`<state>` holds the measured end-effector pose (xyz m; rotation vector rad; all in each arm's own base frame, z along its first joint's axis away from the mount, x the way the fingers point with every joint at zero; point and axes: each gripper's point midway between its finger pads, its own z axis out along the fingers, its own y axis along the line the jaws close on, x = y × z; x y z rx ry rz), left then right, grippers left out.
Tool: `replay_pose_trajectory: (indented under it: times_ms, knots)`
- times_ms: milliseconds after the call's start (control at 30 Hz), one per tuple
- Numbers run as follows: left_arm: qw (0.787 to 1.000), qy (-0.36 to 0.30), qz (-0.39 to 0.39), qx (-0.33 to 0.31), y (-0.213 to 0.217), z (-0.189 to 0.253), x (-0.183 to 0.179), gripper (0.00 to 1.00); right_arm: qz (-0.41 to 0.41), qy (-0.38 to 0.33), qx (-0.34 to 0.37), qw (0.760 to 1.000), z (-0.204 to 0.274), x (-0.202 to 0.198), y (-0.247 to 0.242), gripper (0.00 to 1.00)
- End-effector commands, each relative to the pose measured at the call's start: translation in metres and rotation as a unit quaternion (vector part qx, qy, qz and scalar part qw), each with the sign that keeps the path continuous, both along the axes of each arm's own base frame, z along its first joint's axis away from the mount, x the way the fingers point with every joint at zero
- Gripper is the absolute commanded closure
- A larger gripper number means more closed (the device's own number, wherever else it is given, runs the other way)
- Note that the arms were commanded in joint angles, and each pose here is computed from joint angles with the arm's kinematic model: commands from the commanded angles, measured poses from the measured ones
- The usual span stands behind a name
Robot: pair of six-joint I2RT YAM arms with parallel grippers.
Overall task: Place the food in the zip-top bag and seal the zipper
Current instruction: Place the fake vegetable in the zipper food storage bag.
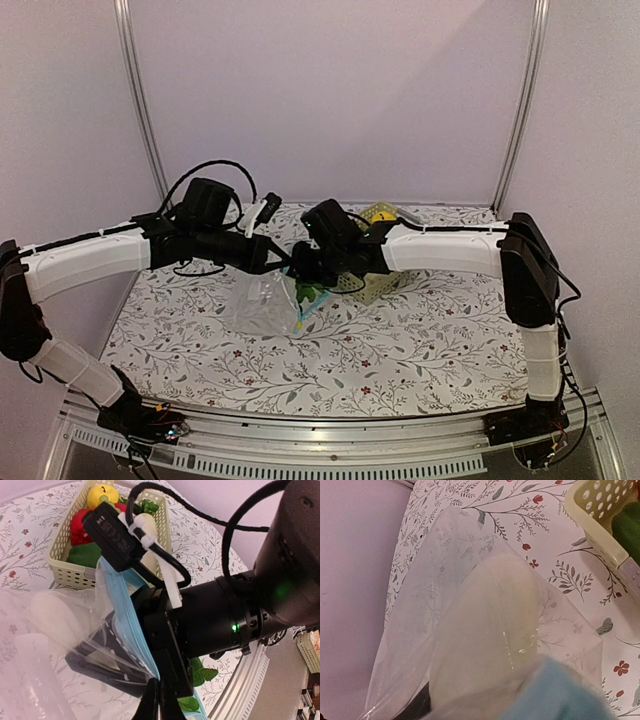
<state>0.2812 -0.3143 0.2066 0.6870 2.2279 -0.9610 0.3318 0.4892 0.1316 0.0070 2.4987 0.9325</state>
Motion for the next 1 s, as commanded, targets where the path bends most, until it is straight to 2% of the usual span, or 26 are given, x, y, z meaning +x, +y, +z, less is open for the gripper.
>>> replay_pose_trajectory:
  times_ms: [0,67,433,633,733,800,967]
  knots:
    - [0.999,-0.004,-0.011,-0.036,0.0,0.015,-0.003,1.0,-0.007,-0.024,-0.002,1.0,0.0,0.003,0.011,0.63]
    - [0.999,-0.001,-0.004,-0.042,0.004,0.016,0.001,1.0,-0.006,-0.023,-0.005,1.0,-0.002,0.003,0.011,0.6]
    - [0.999,0.02,0.014,-0.042,0.01,0.008,0.011,1.0,0.001,-0.049,-0.028,0.998,0.018,0.0,0.0,0.31]
    - [0.999,0.023,0.022,-0.039,0.013,0.006,0.014,1.0,0.013,-0.066,-0.046,0.997,0.031,-0.006,-0.011,0.25]
    - [0.999,0.025,0.026,-0.036,0.015,0.004,0.016,1.0,0.015,-0.071,-0.051,0.996,0.036,-0.009,-0.019,0.26]
    - [0.999,0.025,0.029,-0.033,0.016,0.003,0.017,1.0,0.014,-0.077,-0.055,0.995,0.044,-0.011,-0.025,0.29]
    - [0.999,0.028,0.027,-0.034,0.016,0.002,0.017,1.0,0.024,-0.078,-0.068,0.994,0.045,-0.017,-0.033,0.5]
